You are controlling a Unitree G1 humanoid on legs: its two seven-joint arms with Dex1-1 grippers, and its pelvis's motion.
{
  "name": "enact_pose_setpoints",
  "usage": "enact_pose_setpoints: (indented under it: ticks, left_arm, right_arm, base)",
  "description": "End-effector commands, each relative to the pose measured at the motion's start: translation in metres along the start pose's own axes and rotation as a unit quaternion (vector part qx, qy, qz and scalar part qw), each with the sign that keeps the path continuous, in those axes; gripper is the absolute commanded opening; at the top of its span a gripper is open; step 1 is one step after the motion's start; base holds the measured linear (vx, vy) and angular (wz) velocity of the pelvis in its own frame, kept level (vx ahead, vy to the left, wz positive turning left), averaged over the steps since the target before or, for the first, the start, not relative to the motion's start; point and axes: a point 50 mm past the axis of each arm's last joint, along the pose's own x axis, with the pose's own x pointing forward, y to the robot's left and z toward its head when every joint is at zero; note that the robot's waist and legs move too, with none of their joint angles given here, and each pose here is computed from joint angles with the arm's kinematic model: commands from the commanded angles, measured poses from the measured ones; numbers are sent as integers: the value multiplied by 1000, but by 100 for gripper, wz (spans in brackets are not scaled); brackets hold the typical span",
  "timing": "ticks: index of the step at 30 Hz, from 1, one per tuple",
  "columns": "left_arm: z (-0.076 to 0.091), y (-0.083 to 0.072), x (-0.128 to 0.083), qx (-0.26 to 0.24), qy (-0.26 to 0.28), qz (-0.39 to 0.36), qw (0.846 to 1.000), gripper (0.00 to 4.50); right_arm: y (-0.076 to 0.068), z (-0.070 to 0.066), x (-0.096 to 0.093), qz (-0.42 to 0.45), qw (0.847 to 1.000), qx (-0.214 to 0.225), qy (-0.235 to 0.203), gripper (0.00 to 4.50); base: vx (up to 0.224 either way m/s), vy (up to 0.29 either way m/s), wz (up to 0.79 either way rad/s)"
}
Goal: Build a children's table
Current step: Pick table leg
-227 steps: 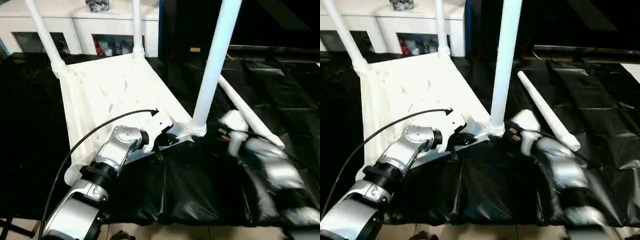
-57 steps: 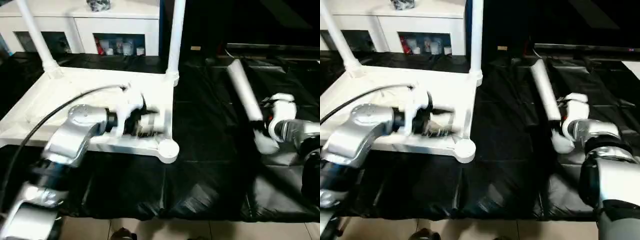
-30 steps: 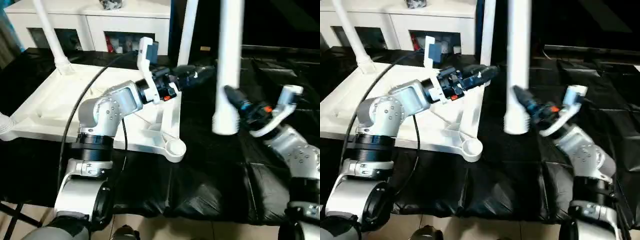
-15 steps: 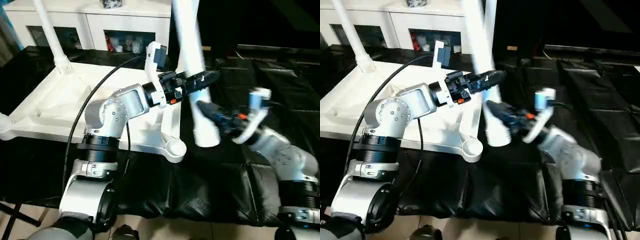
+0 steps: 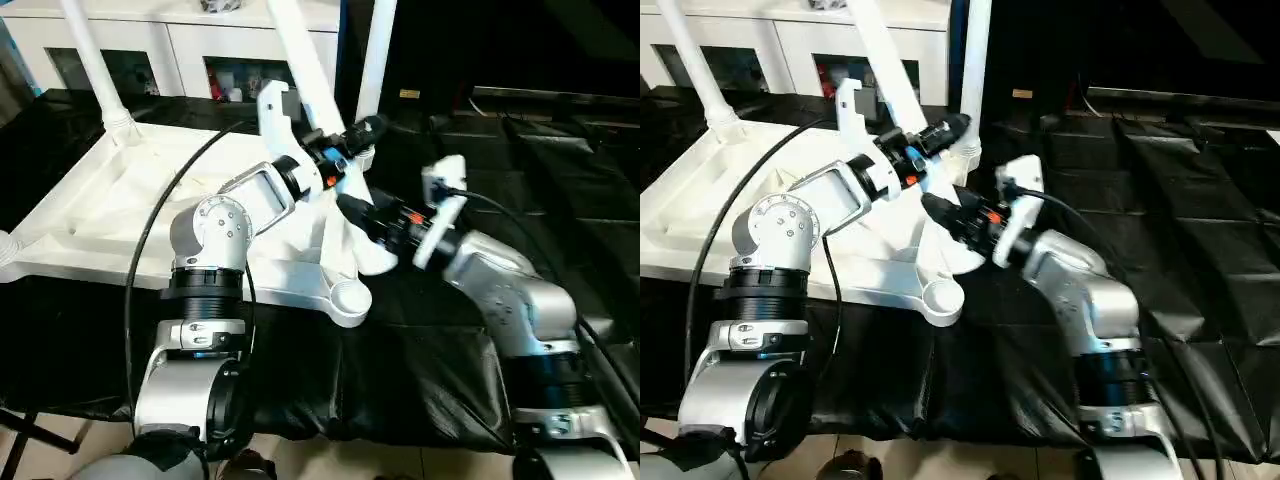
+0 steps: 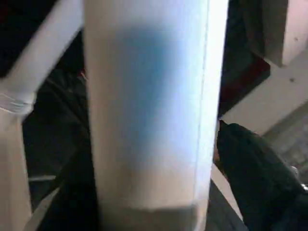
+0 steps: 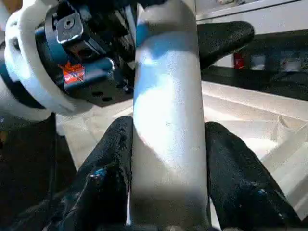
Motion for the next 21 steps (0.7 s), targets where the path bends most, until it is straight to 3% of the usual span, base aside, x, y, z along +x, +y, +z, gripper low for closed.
enact_pose_setpoints:
  ticks: [1,10,16,17,21]
  left_arm:
    - [0,-12,8,17,3,-1,1000,295]
    - [-3,-6,7,15,-8,41,999,226]
    - [-3,-7,6,21,-11,28,999,194]
    - [-3,-7,6,25,-10,23,999,189]
    - [1,-8,4,46,-7,-6,999,188]
  right_arm:
    - [8,6,8,4,1000,-23,-3,184]
    - [12,4,9,-3,999,-44,5,184]
    - [13,5,11,-10,998,-63,12,184]
    - [13,5,11,-5,998,-58,12,240]
    - [15,9,11,30,999,-28,8,260]
  base:
    - [0,0,0]
    - [0,0,0]
    - [0,0,0]
    - [0,0,0]
    - [0,0,0]
